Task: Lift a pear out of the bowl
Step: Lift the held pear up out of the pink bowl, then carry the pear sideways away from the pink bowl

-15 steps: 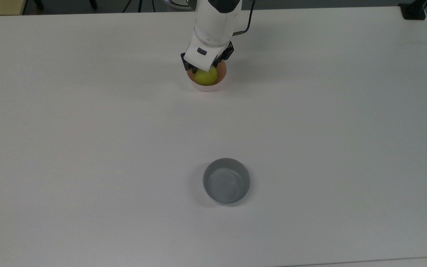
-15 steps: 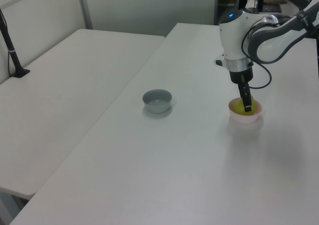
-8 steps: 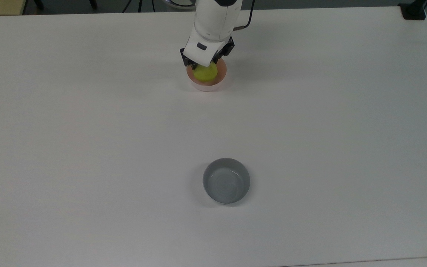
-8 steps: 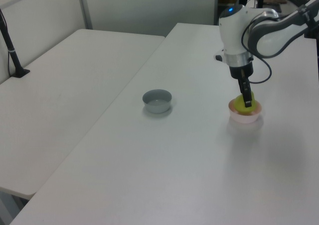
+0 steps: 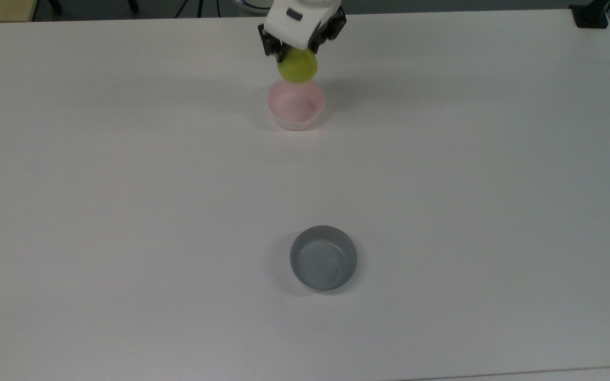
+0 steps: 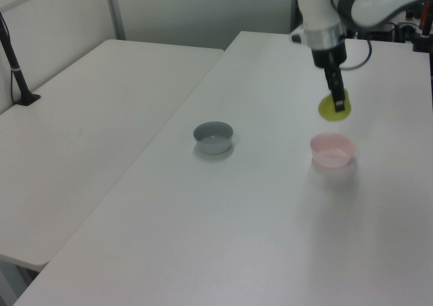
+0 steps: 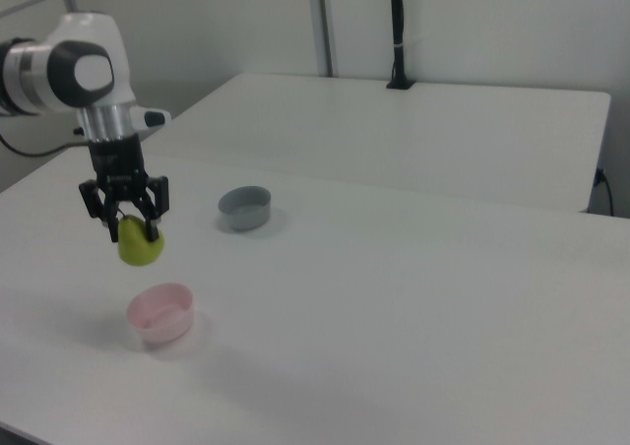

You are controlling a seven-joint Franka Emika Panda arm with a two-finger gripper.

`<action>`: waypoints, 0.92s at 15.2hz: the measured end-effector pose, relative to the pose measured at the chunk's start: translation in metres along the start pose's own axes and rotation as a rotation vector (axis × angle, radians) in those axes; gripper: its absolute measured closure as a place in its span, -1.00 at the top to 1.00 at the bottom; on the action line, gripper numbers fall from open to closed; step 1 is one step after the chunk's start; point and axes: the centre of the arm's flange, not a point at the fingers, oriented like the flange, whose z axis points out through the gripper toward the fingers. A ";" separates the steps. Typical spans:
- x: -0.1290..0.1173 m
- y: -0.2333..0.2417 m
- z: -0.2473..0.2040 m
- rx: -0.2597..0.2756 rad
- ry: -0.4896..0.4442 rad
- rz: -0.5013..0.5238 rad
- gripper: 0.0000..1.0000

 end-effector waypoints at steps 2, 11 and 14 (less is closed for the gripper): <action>-0.008 0.006 -0.024 0.002 0.000 0.013 0.30; -0.034 0.173 0.032 0.098 -0.064 0.146 0.30; -0.029 0.205 0.072 0.092 -0.074 0.175 0.30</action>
